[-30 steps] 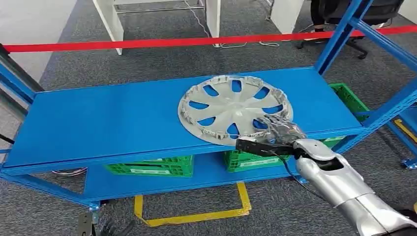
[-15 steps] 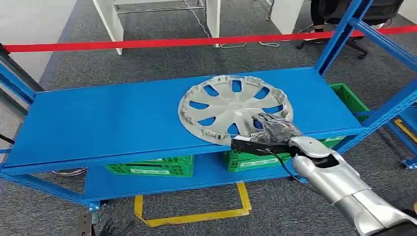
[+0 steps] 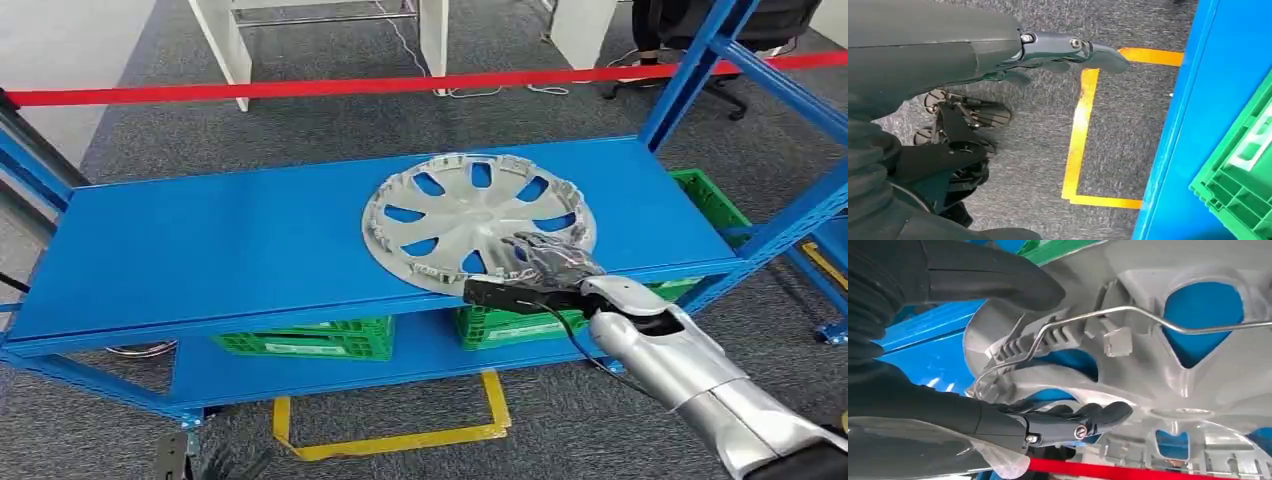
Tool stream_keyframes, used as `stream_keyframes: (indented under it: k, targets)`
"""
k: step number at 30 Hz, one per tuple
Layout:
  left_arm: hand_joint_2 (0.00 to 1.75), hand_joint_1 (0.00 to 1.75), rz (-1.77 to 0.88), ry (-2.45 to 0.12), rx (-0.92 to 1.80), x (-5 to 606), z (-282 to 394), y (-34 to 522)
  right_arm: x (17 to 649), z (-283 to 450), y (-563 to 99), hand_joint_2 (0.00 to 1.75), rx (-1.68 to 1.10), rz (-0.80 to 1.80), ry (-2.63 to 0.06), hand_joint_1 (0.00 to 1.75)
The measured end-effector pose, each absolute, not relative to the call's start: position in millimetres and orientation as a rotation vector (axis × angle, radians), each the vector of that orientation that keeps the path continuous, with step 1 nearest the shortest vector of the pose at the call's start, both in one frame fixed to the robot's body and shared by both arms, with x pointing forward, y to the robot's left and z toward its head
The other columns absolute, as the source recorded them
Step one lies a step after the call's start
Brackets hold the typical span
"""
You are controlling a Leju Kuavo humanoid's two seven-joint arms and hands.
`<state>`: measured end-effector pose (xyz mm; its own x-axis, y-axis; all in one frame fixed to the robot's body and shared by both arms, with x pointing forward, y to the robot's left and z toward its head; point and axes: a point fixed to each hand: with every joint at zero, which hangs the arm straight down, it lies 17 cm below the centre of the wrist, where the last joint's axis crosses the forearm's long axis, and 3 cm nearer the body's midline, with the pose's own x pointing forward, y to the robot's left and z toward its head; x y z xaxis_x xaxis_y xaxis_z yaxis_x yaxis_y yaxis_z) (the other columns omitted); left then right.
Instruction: Take the parts from the cabinet and place them on the table.
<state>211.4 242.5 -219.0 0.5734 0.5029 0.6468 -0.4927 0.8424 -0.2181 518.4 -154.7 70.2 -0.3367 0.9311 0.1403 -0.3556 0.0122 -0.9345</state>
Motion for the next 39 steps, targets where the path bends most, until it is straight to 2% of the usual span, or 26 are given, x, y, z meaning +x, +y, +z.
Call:
stream_keyframes:
  k: [11,12,13,14,15,39]
  targets:
    - [1.75,0.0,0.573,-0.766,-0.017,213,-218,242,525,64,-161,1.75,-0.626,1.503,-1.23,0.03]
    - [1.75,0.0,0.573,-0.766,-0.018,213,-218,242,525,62,-163,1.75,-0.623,1.499,-1.227,1.12]
    - [1.75,0.0,0.573,-0.766,-0.018,213,-218,242,526,62,-163,1.75,-0.622,1.498,-1.224,1.12]
    - [1.75,0.0,0.573,-0.767,-0.018,213,-218,242,526,60,-165,1.75,-0.621,1.498,-1.219,1.66]
    - [1.75,0.0,0.573,-0.767,-0.019,214,-218,242,527,59,-166,1.75,-0.621,1.498,-1.216,1.75]
    - [1.75,0.0,0.57,-0.771,-0.022,216,-217,241,529,53,-165,1.75,-0.574,1.506,-1.197,1.75]
